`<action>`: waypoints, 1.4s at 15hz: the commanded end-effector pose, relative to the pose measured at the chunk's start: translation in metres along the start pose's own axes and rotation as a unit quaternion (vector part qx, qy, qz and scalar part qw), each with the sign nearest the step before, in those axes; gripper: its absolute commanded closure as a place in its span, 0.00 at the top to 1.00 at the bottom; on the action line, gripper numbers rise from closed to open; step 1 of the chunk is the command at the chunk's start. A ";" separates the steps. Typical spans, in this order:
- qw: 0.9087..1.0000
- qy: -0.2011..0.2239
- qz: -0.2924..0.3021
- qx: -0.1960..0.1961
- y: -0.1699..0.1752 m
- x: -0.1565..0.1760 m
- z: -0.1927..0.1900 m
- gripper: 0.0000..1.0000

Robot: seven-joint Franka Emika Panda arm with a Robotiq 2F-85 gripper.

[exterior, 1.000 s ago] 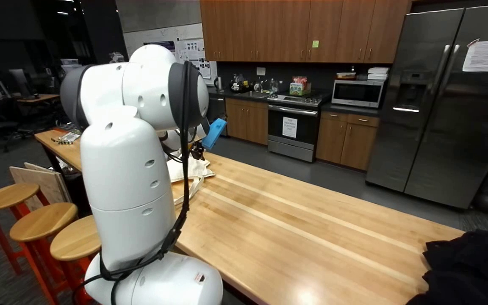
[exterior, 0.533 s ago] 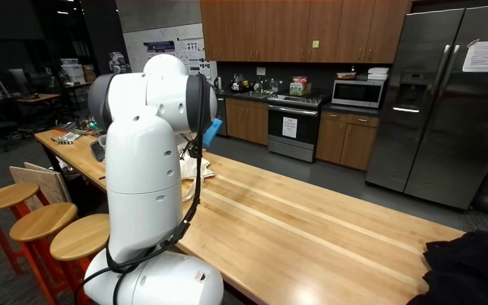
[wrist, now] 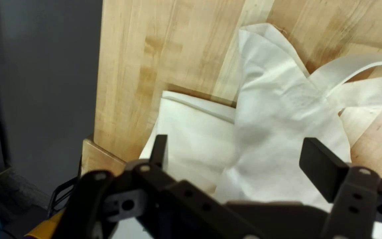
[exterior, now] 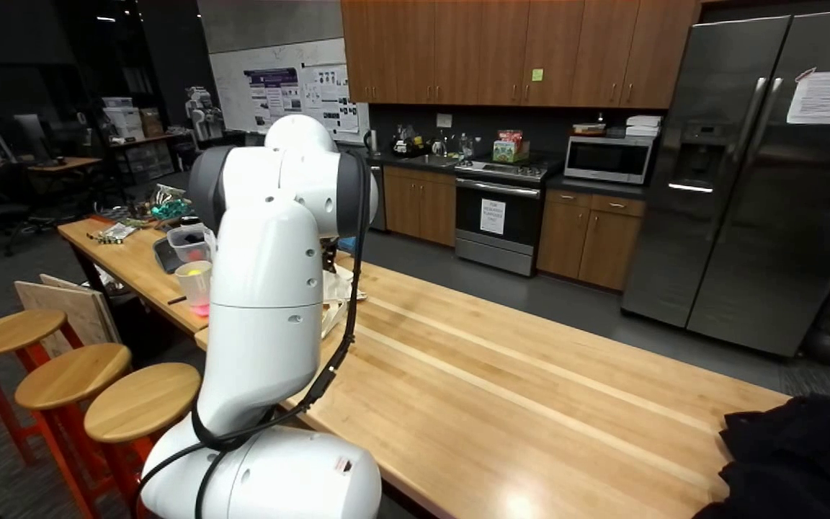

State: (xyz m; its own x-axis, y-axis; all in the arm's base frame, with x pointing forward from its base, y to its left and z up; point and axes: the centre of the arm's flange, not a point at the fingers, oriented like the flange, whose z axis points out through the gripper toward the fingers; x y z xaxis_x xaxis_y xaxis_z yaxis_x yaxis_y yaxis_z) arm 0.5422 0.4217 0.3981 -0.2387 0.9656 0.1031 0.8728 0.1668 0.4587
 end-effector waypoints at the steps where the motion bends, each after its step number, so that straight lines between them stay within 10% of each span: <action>1: 0.999 -0.005 -0.026 0.023 0.018 0.026 0.025 1.00; 11: 0.996 -0.028 -0.048 0.073 0.021 0.046 0.081 1.00; 12: 0.996 -0.030 -0.048 0.073 0.022 0.045 0.084 0.75; 21: 0.997 -0.054 -0.040 0.040 0.037 0.020 0.076 0.12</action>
State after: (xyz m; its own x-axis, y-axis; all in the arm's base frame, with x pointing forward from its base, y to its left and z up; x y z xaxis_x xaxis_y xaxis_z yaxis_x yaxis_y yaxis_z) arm 0.5967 0.4713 0.3378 -0.2751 0.9614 0.0008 0.8995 0.2572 0.3533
